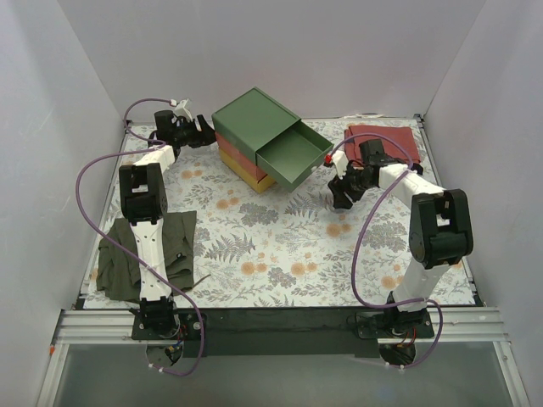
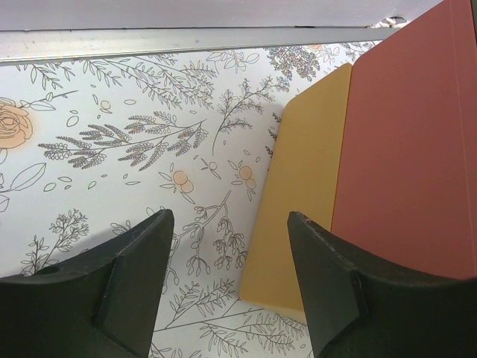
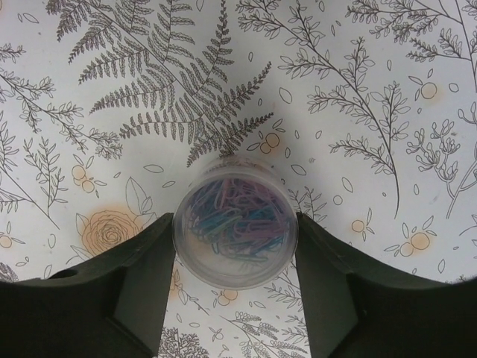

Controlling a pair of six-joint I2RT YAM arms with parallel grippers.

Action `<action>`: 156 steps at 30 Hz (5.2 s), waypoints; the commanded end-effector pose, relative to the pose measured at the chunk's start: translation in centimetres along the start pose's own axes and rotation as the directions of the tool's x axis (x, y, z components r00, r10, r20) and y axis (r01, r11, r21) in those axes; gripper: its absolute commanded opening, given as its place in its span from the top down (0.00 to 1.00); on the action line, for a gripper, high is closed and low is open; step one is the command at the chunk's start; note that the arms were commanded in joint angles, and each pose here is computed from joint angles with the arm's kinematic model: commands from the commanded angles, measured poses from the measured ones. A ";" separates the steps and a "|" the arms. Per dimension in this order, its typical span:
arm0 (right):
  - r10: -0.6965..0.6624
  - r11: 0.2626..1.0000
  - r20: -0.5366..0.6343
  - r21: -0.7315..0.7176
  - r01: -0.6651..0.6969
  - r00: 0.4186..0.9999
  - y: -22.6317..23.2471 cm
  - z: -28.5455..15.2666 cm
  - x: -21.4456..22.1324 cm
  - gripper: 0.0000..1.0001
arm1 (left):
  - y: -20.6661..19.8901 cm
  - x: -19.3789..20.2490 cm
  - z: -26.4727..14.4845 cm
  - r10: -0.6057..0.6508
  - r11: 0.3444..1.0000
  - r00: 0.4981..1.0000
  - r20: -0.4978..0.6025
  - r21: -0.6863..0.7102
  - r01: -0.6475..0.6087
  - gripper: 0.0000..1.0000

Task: Sort the stationery into containers
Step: Pick up the stationery from the center of the board, then place the stationery in the drawer, then close the drawer in the storage box.

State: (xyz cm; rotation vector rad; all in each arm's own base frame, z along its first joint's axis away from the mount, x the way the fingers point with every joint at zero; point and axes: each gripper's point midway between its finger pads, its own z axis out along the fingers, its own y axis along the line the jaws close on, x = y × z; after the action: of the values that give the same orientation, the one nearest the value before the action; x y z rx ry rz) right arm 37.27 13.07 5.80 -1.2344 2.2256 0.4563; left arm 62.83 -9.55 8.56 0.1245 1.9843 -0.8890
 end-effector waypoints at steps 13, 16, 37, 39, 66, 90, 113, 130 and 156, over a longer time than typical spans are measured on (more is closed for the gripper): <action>-0.154 0.982 0.119 0.129 0.139 0.981 1.2 -9.4 -5.6 0.56 | -3.4 -5.1 -1.1 0.072 0.997 0.993 0.089 0.035 -0.075 0.37; -0.196 0.971 0.146 0.167 0.171 0.970 1.4 -12.8 -8.1 0.56 | -3.6 -5.2 -1.1 0.070 0.996 0.993 0.094 0.045 -0.074 0.37; -0.371 0.922 0.333 0.246 0.300 0.867 1.2 -19.6 -23.1 0.60 | -5.0 -6.1 -1.4 0.074 0.993 0.990 0.119 0.084 -0.084 0.37; -0.362 0.928 0.357 0.225 0.297 0.861 1.4 -18.7 -24.2 0.60 | -4.9 -5.9 -1.5 0.072 0.993 0.990 0.117 0.082 -0.082 0.37; -0.172 0.984 0.320 0.013 0.178 0.931 1.5 -8.5 -24.6 0.41 | -5.3 -5.3 -2.8 0.069 0.995 0.992 0.107 0.069 -0.077 0.37; -0.167 0.981 0.150 0.126 0.149 0.974 3.1 -11.2 -15.1 0.99 | -3.5 -5.8 -1.9 0.060 0.994 0.990 0.125 0.080 -0.070 0.37; -0.119 0.993 0.328 0.040 0.112 0.937 -0.7 -5.6 -25.0 0.99 | -3.4 -5.3 0.2 0.078 0.989 0.992 0.103 0.118 -0.090 0.38; -0.165 0.986 0.436 0.079 0.144 0.885 1.3 -5.3 -30.3 0.99 | -3.6 -5.6 0.4 0.101 0.990 0.989 0.105 0.091 -0.111 0.37; -0.149 0.988 0.302 0.090 0.128 0.942 2.7 -6.3 -21.5 0.99 | -3.9 -5.2 -0.1 0.093 0.990 0.991 0.100 0.096 -0.103 0.38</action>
State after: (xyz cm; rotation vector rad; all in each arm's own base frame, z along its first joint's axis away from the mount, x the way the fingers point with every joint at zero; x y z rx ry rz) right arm 41.86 25.89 24.66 -1.1985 1.8429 0.4686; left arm 64.41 -10.45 10.93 0.1767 1.8905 -0.9244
